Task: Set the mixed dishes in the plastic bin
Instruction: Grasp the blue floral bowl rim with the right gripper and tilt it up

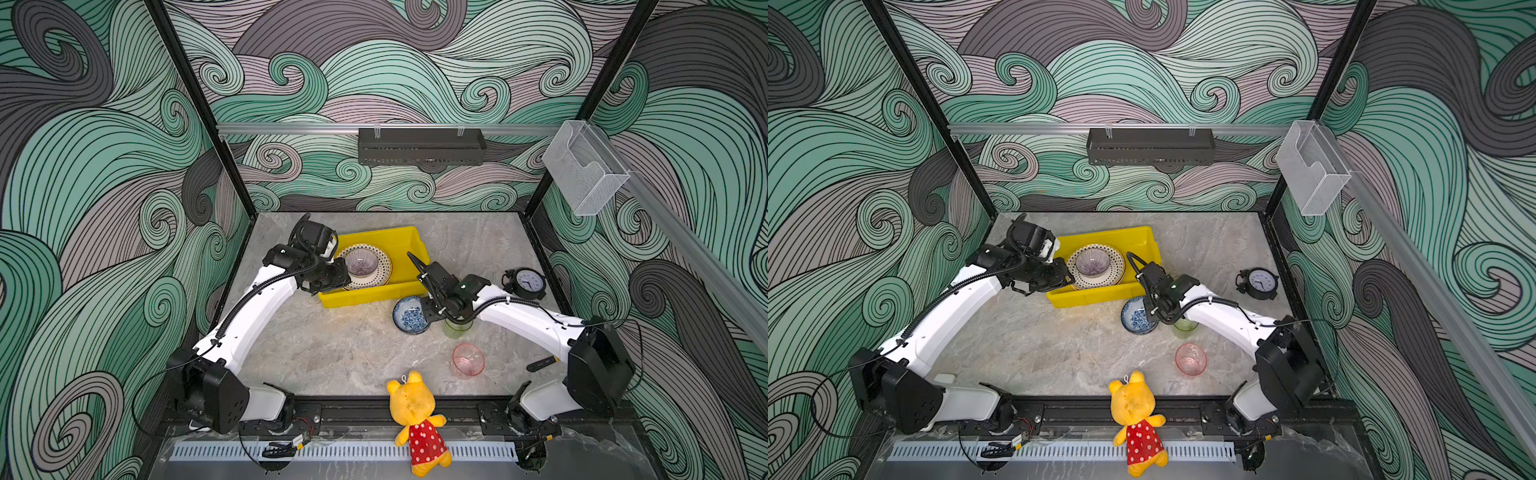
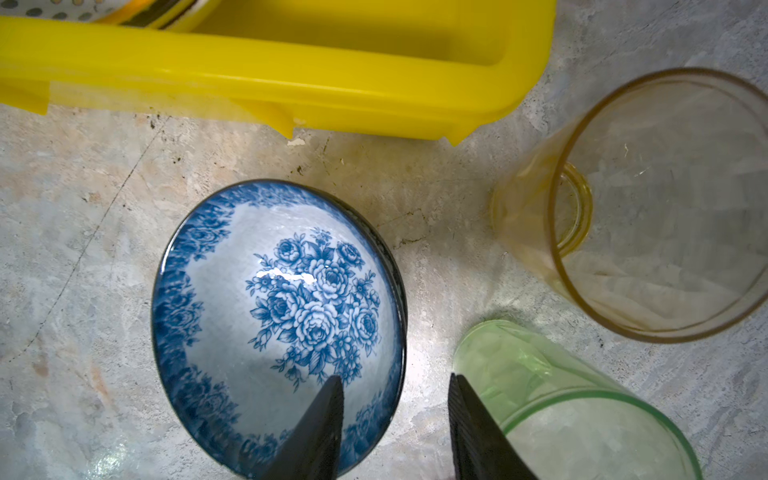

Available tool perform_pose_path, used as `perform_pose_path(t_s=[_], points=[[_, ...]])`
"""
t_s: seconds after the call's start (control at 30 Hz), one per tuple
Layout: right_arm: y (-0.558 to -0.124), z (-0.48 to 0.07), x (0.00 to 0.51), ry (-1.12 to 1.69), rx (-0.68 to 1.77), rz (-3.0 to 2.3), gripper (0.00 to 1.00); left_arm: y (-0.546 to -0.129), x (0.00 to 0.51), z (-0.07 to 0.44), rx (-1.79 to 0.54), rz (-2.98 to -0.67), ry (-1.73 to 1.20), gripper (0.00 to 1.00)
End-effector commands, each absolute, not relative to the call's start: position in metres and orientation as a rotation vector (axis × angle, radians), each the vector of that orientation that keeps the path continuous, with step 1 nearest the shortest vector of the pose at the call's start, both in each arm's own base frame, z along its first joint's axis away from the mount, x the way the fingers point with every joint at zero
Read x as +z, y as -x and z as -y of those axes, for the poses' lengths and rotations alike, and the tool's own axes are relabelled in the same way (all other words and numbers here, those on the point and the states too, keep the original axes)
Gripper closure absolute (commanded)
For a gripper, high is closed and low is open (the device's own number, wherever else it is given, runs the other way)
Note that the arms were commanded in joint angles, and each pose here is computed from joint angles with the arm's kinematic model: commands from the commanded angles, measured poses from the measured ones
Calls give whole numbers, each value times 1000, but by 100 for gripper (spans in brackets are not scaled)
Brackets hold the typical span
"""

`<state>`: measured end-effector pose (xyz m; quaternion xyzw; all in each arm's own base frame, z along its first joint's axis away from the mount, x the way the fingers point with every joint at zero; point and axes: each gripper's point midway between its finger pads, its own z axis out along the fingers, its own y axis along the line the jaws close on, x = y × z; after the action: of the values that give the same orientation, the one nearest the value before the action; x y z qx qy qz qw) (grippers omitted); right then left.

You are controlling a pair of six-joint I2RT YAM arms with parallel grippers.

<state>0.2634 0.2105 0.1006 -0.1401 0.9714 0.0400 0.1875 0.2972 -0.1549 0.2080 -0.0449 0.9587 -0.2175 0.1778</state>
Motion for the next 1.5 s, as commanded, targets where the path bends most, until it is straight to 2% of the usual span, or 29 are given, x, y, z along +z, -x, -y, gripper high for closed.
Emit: perform_pose_path(t_s=[0.0,0.23,0.57,0.93,1.23,1.47], points=[[-266,-215,100,380,145,-2741,59,-300,216,157,-609,-2693,92,70],[-266,-217,94,381,149,-2763,68,-305,216,158,-595,-2693,90,70],[-266,-220,89,384,161,-2777,78,-302,212,156,-583,-2709,104,75],[-264,-223,93,388,195,-2774,93,-301,209,155,-576,-2721,107,80],[-262,-223,99,396,214,-2762,100,-302,211,156,-584,-2716,114,80],[-261,-223,106,399,232,-2748,100,-304,211,159,-600,-2714,114,81]])
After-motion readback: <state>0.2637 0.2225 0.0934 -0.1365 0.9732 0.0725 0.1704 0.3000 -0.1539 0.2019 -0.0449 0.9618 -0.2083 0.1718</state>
